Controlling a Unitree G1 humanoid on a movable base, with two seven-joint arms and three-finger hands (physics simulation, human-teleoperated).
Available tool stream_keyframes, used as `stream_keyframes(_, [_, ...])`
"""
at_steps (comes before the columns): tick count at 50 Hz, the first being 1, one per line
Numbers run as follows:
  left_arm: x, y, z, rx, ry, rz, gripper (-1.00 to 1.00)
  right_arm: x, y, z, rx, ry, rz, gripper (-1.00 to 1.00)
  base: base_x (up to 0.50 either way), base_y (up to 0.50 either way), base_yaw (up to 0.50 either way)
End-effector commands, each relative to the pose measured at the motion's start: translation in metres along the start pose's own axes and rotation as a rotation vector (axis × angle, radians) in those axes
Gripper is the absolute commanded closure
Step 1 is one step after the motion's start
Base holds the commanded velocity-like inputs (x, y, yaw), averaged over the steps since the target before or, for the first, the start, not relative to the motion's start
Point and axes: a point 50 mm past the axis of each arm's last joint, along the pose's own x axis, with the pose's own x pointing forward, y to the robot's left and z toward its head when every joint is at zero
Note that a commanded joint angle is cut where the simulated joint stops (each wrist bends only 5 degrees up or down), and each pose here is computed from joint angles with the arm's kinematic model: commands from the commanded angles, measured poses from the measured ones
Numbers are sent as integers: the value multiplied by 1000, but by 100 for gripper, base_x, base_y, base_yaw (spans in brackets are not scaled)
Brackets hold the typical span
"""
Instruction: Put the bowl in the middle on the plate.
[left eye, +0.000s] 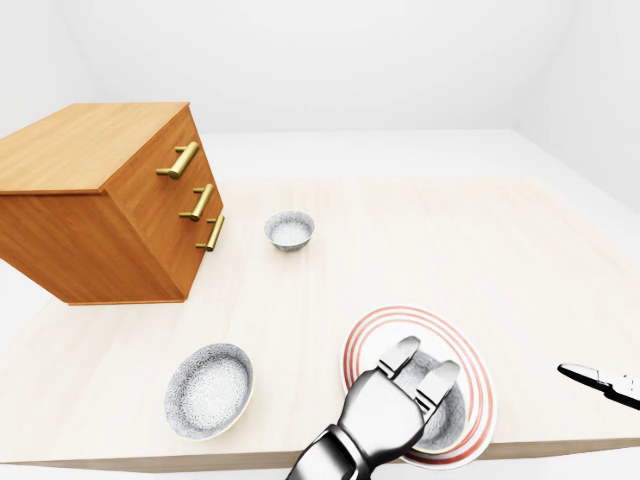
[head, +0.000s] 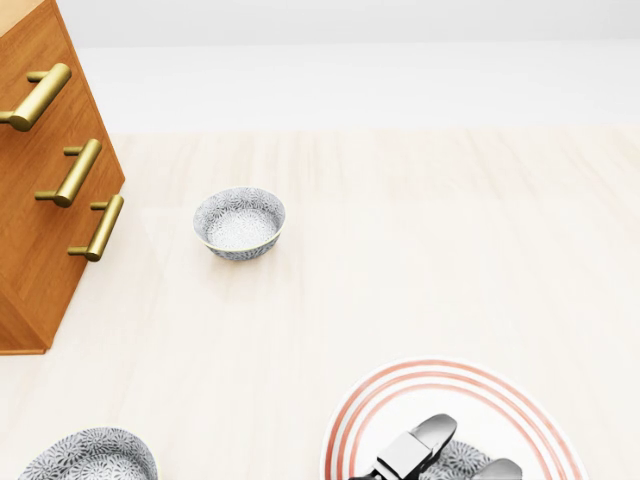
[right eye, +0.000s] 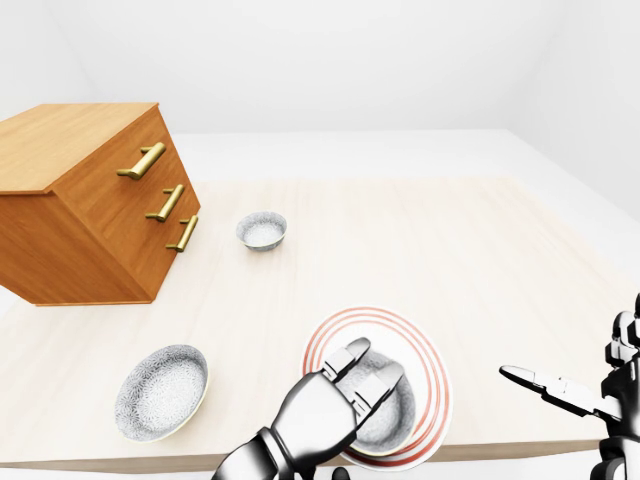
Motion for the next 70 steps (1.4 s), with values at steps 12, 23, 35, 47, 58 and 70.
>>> stream_keyframes(12, [1, 0, -1, -8, 1, 8, -100, 0, 0, -1, 0, 2, 0, -100, 0, 0, 0])
stream_keyframes(23, [0, -2, 0, -27, -2, -6, -100, 1, 0, -1, 1, 5, -1, -100, 0, 0, 0])
stream_keyframes(35, [-9, 1, 9, -78, -43, -29, -100, 1, 0, -1, 0, 4, -1, -100, 0, 0, 0])
stream_keyframes(47, [-19, 11, 10, -100, -63, 0, -100, 0, -1, 1, -4, -4, -3, -100, 0, 0, 0])
stream_keyframes(58, [-30, 26, 7, -155, -73, 55, -100, 1, -1, -2, -3, 9, -2, -100, 0, 0, 0])
stream_keyframes(70, [-40, 33, -10, -195, -14, 103, -100, 0, -1, -1, -7, 6, -2, -100, 0, 0, 0])
